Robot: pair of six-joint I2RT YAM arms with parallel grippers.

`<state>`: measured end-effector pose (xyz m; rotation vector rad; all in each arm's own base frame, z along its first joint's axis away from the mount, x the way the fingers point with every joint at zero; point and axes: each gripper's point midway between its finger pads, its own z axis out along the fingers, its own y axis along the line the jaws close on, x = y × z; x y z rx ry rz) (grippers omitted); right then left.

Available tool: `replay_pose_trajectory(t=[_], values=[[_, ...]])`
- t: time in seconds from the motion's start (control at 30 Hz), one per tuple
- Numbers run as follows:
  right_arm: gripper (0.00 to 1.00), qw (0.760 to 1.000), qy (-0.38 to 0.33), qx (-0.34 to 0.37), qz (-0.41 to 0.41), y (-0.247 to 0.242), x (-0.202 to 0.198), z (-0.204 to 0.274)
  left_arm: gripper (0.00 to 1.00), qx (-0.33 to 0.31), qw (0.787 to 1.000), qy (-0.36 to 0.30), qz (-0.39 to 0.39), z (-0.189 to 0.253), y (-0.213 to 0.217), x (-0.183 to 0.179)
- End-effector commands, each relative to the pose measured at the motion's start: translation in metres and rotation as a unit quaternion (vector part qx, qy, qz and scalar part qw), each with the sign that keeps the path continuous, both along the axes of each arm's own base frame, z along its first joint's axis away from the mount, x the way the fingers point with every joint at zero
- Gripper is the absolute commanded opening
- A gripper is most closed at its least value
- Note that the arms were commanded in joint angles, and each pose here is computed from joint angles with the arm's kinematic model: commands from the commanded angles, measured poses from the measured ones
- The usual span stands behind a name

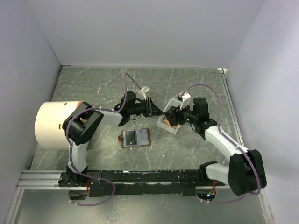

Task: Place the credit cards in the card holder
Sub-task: Place the credit card in the storage box.

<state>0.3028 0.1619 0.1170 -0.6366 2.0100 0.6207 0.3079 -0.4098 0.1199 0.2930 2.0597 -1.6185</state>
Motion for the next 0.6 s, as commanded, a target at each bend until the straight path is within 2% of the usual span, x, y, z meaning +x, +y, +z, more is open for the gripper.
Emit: replay_pose_trajectory(t=[0.0, 0.57], values=[[0.31, 0.998, -0.047, 0.020, 0.046, 0.012, -0.004, 0.020, 0.38, 0.009, 1.000, 0.004, 0.002, -0.011, -0.002, 0.000], [0.32, 0.997, -0.053, 0.008, 0.055, 0.015, 0.008, 0.015, 0.38, -0.002, 1.000, 0.014, -0.019, -0.007, -0.017, -0.005]])
